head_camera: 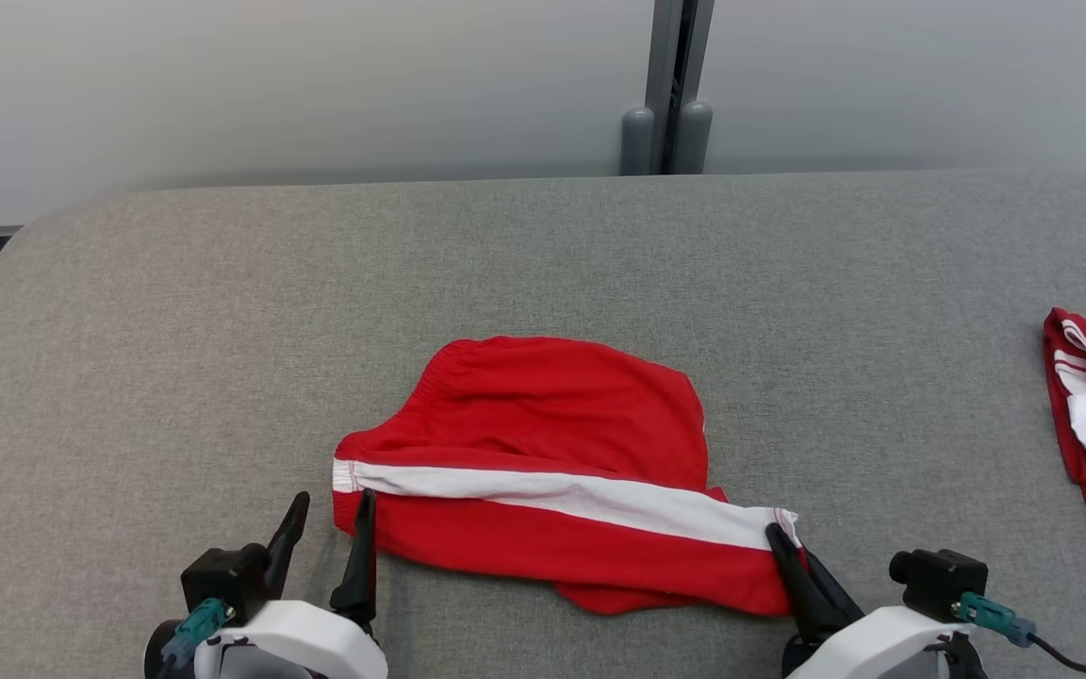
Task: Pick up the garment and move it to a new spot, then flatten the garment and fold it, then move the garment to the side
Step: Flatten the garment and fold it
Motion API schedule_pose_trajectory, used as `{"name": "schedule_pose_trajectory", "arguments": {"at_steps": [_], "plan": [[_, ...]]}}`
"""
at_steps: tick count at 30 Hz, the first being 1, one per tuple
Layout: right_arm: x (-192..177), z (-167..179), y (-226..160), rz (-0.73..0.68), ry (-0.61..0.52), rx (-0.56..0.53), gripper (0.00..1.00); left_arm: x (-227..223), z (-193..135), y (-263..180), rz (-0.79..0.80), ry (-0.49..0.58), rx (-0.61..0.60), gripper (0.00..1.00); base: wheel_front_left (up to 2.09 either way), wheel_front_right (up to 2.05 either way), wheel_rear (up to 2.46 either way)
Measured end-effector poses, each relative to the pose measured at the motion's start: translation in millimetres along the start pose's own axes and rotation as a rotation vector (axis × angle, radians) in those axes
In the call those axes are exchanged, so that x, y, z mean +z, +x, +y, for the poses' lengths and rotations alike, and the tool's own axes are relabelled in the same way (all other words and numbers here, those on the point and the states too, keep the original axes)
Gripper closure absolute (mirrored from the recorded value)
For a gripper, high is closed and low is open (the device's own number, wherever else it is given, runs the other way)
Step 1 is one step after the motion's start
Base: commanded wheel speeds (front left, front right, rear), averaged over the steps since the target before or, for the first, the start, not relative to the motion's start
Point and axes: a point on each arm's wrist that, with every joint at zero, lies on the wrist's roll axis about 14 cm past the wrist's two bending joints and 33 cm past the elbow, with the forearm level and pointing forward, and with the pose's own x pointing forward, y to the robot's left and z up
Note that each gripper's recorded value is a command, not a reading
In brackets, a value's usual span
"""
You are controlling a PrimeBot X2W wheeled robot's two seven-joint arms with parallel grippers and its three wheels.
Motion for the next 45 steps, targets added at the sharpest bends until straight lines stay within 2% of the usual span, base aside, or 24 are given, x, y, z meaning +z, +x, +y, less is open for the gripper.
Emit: {"name": "schedule_pose_trajectory", "arguments": {"at_steps": [6, 16, 22, 26, 27, 30, 31, 32, 33, 34, 36, 37, 38, 45], "plan": [[-3, -1, 1, 0.006, 0.000, -0.005, 1.00, -10, -3, 14, 0.046, -0.031, -0.020, 0.00, 0.00, 0.00, 0.00], [-4, -6, 2, 0.010, 0.005, -0.019, 1.00, -23, -6, 26, 0.101, -0.158, -0.034, 0.00, 0.00, 0.00, 0.00], [-6, -7, 2, 0.016, 0.002, -0.022, 1.00, -16, -27, 30, 0.087, -0.187, -0.102, 0.00, 0.00, 0.00, 0.00], [-6, -7, 3, 0.016, 0.003, -0.022, 1.00, -8, -23, 32, 0.063, -0.173, -0.114, 0.00, 0.00, 0.00, 0.00], [-6, -7, 3, 0.016, 0.003, -0.022, 1.00, -8, -23, 32, 0.063, -0.173, -0.114, 0.04, 0.00, 0.00, 0.00], [-5, -7, 4, 0.015, 0.001, -0.020, 1.00, -7, -25, 32, 0.061, -0.176, -0.121, 0.05, 0.00, 0.00, 0.00], [-5, -7, 4, 0.015, 0.001, -0.021, 1.00, -7, -25, 31, 0.060, -0.176, -0.121, 0.09, 0.00, 0.00, 0.00], [-5, -7, 4, 0.016, 0.001, -0.022, 1.00, -8, -25, 31, 0.064, -0.180, -0.118, 0.21, 0.00, 0.00, 0.00], [-6, -8, 4, 0.016, 0.002, -0.023, 1.00, -10, -25, 30, 0.071, -0.177, -0.119, 0.29, 0.00, 0.00, 0.00], [-6, -8, 4, 0.017, 0.002, -0.023, 1.00, -11, -25, 29, 0.075, -0.176, -0.121, 0.46, 0.00, 0.00, 0.00], [-6, -8, 4, 0.017, 0.002, -0.024, 1.00, -12, -25, 29, 0.076, -0.180, -0.122, 0.65, 0.00, 0.00, 0.00], [-6, -9, 4, 0.017, 0.003, -0.025, 1.00, -11, -25, 29, 0.074, -0.182, -0.121, 0.89, 0.00, 0.00, 0.00], [-5, -9, 5, 0.016, 0.003, -0.026, 1.00, -10, -24, 29, 0.072, -0.182, -0.120, 1.00, 0.00, 0.00, 0.00], [0, -10, 6, 0.000, -0.003, -0.028, 1.00, -3, -21, 29, 0.047, -0.177, -0.117, 1.00, 0.00, 0.00, 0.00]]}}
